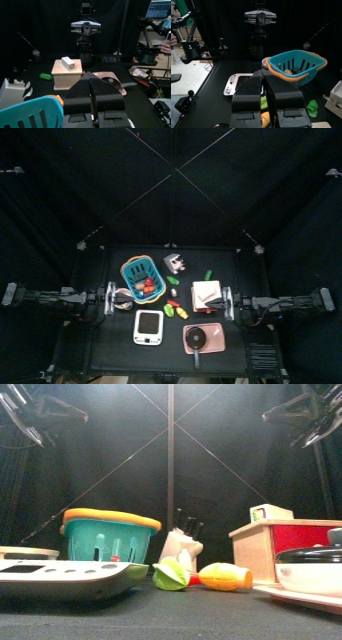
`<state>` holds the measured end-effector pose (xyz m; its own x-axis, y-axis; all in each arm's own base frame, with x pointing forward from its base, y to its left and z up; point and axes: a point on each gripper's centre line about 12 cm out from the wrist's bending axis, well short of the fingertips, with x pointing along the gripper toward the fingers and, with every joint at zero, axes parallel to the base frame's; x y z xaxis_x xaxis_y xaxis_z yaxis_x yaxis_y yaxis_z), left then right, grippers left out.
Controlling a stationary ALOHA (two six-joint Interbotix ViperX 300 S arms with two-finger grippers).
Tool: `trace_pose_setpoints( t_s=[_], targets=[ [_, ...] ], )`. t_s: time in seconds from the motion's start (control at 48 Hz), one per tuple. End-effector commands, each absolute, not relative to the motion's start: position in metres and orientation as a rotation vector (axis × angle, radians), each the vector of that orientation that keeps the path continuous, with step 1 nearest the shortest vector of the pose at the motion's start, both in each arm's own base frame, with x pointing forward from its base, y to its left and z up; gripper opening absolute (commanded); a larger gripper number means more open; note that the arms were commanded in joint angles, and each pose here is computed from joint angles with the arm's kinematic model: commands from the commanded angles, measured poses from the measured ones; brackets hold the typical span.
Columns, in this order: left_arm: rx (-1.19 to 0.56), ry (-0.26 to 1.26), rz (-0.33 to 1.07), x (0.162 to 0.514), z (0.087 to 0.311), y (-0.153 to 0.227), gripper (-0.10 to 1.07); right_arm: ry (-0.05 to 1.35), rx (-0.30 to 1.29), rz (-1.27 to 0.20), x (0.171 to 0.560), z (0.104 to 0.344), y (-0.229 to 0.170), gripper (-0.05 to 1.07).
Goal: Assemble corn
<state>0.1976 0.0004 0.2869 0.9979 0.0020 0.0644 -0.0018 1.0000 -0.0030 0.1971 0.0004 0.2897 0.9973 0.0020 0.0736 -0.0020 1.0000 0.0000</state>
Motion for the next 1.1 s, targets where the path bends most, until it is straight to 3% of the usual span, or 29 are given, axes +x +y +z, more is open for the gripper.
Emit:
trace_pose_setpoints(
  t_s=[0.0,0.104,0.375,0.646,0.917,1.083],
  targets=[
    [-0.003,-0.089,-0.031,0.203,0.295,-0.006,-0.01,-0.083,-0.005,0.000,0.203,0.297,0.000,0.08],
    [-0.004,-0.089,-0.046,0.207,0.294,-0.010,0.00,-0.074,-0.003,0.002,0.209,0.298,0.000,0.01],
    [0.002,-0.029,-0.057,0.228,0.283,-0.013,0.00,-0.031,0.122,-0.021,0.234,0.303,-0.003,0.03],
    [0.002,0.006,-0.060,0.237,0.277,-0.014,0.02,0.066,0.324,-0.054,0.262,0.289,-0.004,0.03],
    [0.011,0.020,-0.064,0.236,0.272,-0.015,0.20,0.267,0.526,-0.100,0.288,0.274,-0.002,0.06],
    [0.015,0.047,-0.076,0.232,0.261,-0.017,0.28,0.338,0.577,-0.104,0.299,0.280,-0.002,0.09]
  ],
)
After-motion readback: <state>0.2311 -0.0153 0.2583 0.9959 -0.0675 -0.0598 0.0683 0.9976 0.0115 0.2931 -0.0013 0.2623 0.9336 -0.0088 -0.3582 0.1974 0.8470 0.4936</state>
